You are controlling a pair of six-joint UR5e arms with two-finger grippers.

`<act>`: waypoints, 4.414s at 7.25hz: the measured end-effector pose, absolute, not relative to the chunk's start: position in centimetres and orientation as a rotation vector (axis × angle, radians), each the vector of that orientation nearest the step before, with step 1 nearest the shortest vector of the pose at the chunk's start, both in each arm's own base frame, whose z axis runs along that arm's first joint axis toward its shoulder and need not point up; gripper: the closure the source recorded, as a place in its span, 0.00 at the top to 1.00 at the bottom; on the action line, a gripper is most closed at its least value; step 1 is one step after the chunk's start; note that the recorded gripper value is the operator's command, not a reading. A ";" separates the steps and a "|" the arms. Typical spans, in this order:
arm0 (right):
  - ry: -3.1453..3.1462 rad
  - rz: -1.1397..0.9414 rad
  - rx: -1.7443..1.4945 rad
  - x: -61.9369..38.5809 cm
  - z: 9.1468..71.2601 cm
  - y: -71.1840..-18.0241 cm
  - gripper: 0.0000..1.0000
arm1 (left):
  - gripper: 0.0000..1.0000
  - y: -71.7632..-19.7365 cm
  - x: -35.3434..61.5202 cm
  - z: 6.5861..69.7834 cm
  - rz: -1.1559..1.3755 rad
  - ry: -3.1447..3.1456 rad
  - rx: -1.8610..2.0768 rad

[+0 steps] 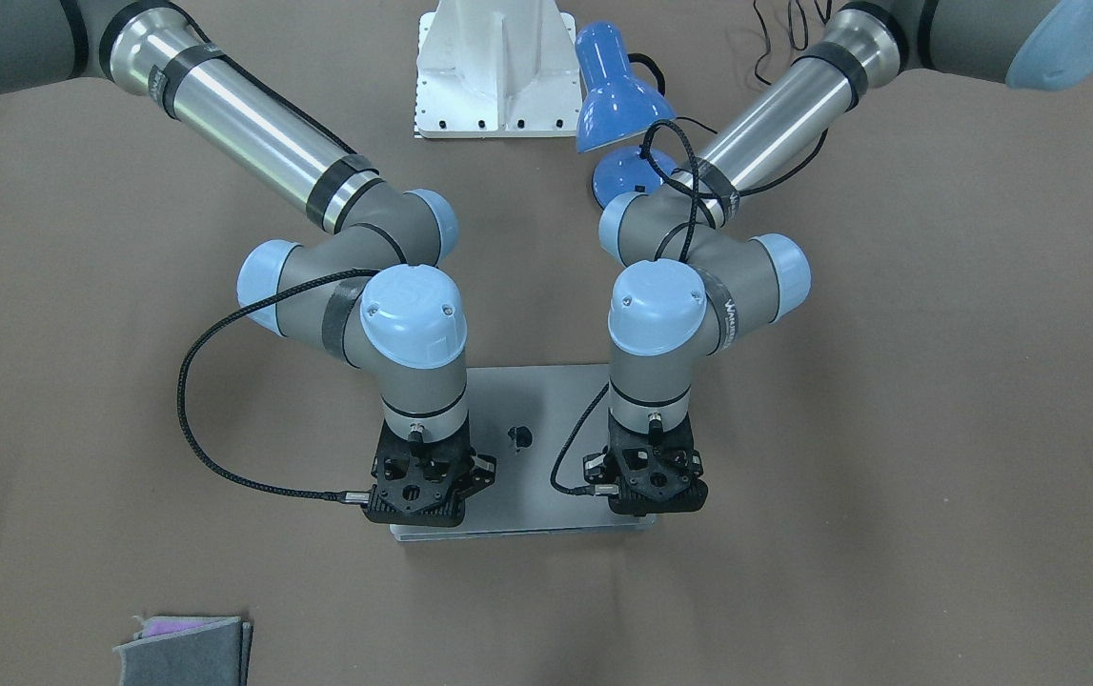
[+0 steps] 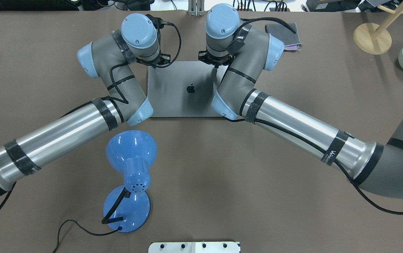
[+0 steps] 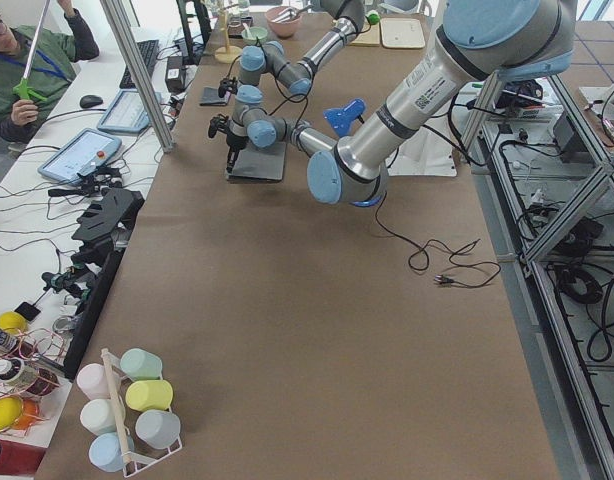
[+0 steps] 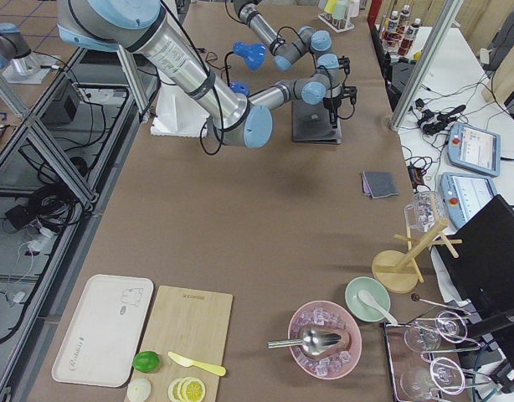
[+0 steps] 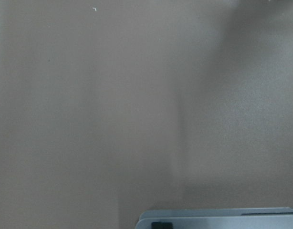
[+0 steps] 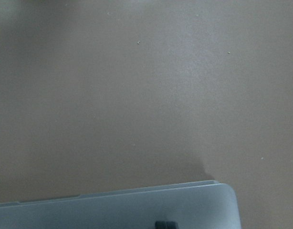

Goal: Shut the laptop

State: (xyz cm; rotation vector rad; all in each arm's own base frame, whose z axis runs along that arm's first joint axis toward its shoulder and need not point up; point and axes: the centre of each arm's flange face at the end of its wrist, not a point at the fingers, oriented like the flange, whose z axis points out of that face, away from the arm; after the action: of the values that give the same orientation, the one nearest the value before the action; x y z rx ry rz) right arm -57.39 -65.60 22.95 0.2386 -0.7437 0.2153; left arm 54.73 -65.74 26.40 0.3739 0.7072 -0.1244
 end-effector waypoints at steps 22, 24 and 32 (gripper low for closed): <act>-0.626 -0.210 -0.024 1.5 52.9 -41.7 1.00 | 0.98 -45.1 -9.4 56.7 0.337 0.716 0.074; -0.620 -0.198 -0.040 1.8 53.7 -41.2 1.00 | 0.98 -42.5 -10.8 59.8 0.285 0.779 0.075; -0.671 -0.196 -0.044 1.4 53.5 -41.2 1.00 | 0.98 -41.5 -10.9 61.6 0.270 0.797 0.055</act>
State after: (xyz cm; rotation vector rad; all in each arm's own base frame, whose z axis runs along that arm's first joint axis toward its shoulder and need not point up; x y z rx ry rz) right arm 1.36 -41.18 53.51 -0.0437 -0.6711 -0.1960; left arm -10.90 -41.55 61.63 0.0550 0.7975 0.2698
